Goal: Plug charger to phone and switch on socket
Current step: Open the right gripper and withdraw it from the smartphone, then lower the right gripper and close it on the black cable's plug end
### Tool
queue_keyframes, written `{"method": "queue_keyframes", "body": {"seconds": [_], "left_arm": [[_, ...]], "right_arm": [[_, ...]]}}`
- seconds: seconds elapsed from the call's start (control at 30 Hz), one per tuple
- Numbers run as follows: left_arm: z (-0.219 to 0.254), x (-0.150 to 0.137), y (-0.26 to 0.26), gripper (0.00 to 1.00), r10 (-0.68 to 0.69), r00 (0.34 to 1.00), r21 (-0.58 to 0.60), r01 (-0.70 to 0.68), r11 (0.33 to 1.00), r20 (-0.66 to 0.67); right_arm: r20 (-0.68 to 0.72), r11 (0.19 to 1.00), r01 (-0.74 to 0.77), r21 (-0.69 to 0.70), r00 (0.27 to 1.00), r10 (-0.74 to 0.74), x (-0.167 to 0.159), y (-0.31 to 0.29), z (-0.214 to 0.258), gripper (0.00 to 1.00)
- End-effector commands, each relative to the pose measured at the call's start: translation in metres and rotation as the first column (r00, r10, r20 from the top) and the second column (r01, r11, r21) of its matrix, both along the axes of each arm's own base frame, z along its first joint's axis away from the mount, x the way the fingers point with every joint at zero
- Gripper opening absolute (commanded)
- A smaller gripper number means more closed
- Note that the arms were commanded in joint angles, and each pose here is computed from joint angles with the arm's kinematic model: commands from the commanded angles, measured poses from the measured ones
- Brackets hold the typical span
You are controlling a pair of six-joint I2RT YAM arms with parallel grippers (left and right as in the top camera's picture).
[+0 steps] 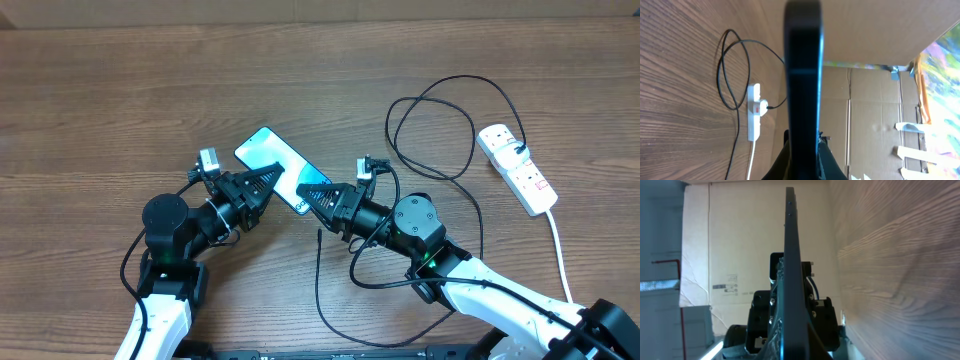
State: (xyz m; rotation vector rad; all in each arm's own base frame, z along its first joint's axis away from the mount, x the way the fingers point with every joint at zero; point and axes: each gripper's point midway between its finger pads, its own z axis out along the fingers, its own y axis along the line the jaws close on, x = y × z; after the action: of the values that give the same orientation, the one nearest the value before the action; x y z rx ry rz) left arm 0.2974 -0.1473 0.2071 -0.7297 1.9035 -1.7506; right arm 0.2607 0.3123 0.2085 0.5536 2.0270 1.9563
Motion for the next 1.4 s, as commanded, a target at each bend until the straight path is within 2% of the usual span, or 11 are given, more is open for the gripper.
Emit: {"method": "queue_keyframes", "body": {"seconds": [0.0, 0.27, 0.5, 0.6, 0.7, 0.77, 0.9, 1.03, 1.23, 1.37], "left_arm": [[0.004, -0.001, -0.003, 0.04, -0.015, 1.000, 0.001, 0.015, 1.000, 0.020], [0.004, 0.002, 0.000, 0.04, 0.012, 1.000, 0.004, -0.012, 1.000, 0.021], [-0.004, 0.003, 0.001, 0.04, 0.013, 1.000, 0.046, -0.014, 0.999, 0.026], [-0.023, 0.004, 0.009, 0.04, 0.037, 0.999, 0.127, -0.038, 0.991, 0.008], [-0.048, 0.006, 0.024, 0.04, 0.086, 0.995, 0.192, -0.074, 0.979, -0.058], [-0.059, 0.007, 0.035, 0.04, 0.109, 0.991, 0.218, -0.089, 0.972, -0.082], [-0.066, 0.011, 0.050, 0.04, 0.128, 0.986, 0.214, -0.103, 0.971, -0.103], [-0.069, 0.011, 0.058, 0.04, 0.123, 0.986, 0.205, -0.098, 0.974, -0.111], [-0.065, 0.004, 0.047, 0.04, 0.024, 0.995, 0.164, -0.009, 0.986, -0.093], [-0.057, 0.002, 0.037, 0.04, -0.047, 0.994, 0.079, 0.055, 0.995, -0.103]], "right_arm": [[0.008, 1.000, 0.005, -0.004, 1.000, -0.005, -0.002, 0.000, 0.004, 0.13], [-0.017, 0.999, -0.033, -0.021, 0.999, 0.032, -0.008, 0.002, -0.003, 0.21], [-0.051, 0.998, -0.033, -0.059, 0.998, 0.030, -0.009, 0.001, -0.015, 0.35], [0.063, 0.992, -0.032, -0.124, 0.997, 0.040, -0.007, 0.000, -0.017, 0.43], [0.202, 0.975, -0.016, -0.222, 0.977, 0.062, -0.005, -0.002, -0.023, 0.60], [0.248, 0.959, 0.005, -0.284, 0.966, 0.068, -0.003, -0.005, -0.031, 0.65], [0.279, 0.902, 0.073, -0.425, 0.959, 0.054, 0.005, -0.018, -0.058, 0.70], [0.260, 0.811, 0.122, -0.572, 0.965, 0.038, 0.011, -0.036, -0.089, 0.73], [0.216, 0.674, 0.126, -0.727, 0.975, 0.050, 0.014, -0.056, -0.112, 0.73], [0.189, 0.563, 0.137, -0.815, 0.981, 0.036, 0.018, -0.072, -0.116, 0.73]]}}
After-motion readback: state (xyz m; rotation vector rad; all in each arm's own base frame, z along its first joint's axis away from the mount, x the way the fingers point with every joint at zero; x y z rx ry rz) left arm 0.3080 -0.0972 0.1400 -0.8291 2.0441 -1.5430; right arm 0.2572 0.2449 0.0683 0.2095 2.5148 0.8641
